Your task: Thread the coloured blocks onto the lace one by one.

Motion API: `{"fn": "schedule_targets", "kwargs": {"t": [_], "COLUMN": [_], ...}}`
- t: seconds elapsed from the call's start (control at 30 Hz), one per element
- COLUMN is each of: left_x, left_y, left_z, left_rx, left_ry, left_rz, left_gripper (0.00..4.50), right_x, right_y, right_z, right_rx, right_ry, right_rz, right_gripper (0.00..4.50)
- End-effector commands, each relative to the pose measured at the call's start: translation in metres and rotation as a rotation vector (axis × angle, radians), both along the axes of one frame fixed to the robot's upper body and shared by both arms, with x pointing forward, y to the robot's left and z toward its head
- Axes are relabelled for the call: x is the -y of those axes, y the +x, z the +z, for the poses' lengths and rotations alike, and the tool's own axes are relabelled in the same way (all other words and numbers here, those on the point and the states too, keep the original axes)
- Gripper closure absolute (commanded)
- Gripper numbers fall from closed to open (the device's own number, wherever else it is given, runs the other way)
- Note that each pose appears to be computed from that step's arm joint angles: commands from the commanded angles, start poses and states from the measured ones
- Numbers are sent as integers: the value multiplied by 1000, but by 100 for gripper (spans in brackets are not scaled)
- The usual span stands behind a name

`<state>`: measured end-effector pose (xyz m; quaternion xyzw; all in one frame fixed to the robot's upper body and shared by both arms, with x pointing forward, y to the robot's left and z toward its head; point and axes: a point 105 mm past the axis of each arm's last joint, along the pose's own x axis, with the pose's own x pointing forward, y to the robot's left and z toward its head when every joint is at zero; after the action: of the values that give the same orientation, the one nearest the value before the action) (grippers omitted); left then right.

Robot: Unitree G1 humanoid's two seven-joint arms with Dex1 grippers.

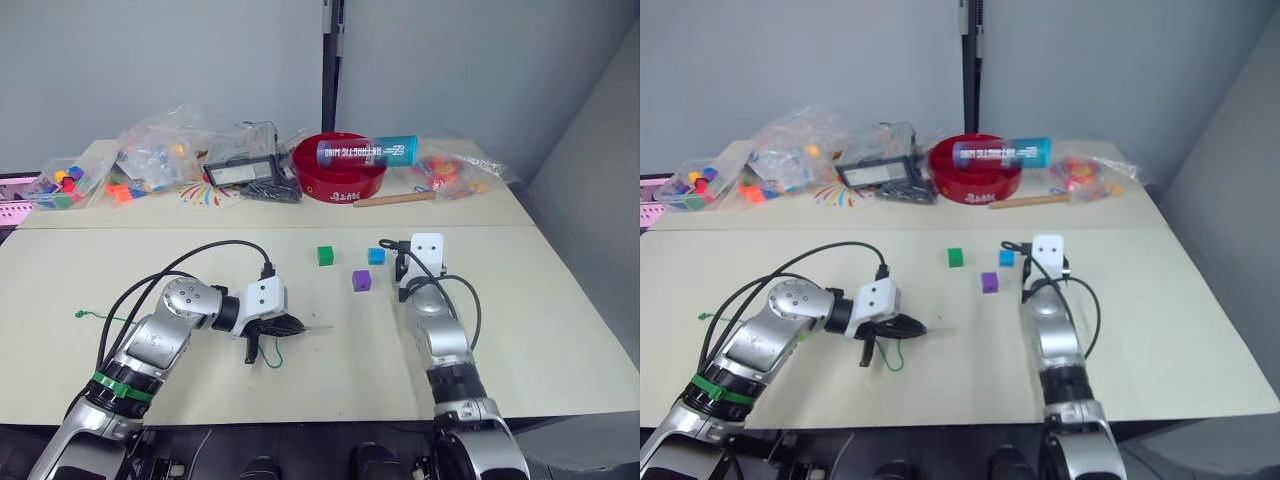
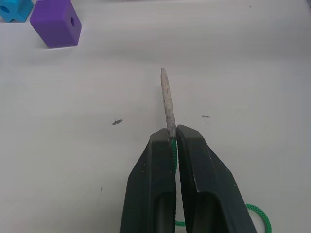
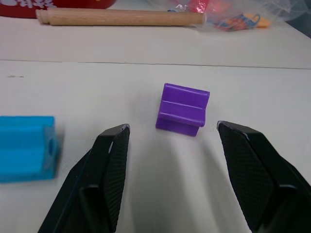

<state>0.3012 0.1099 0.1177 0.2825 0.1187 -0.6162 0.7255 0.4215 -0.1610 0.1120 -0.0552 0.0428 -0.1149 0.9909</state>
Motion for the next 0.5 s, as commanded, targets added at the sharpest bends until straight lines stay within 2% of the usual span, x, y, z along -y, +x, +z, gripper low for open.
{"fn": "schedule_targets", "kwargs": {"t": [0.03,0.23,0.4,0.43,0.5], "left_x": [3,1,-1,-1,-3], "left_y": [-2,-1,-2,-2,-3], "left_z": [7,6,5,5,3], "left_rx": [34,39,37,37,36], "left_ry": [-11,-11,-9,-9,-7], "left_rz": [-13,-3,0,2,3], "left_gripper": [449,449,449,450,450], "right_x": [-1,7,9,6,1], "right_y": [12,29,35,35,35], "right_z": [8,5,0,0,0], "right_rx": [46,30,15,20,34], "right_ry": [3,-3,37,43,47], "right_rz": [-7,-50,-48,-32,-8], "right_gripper": [143,143,143,197,264]}}
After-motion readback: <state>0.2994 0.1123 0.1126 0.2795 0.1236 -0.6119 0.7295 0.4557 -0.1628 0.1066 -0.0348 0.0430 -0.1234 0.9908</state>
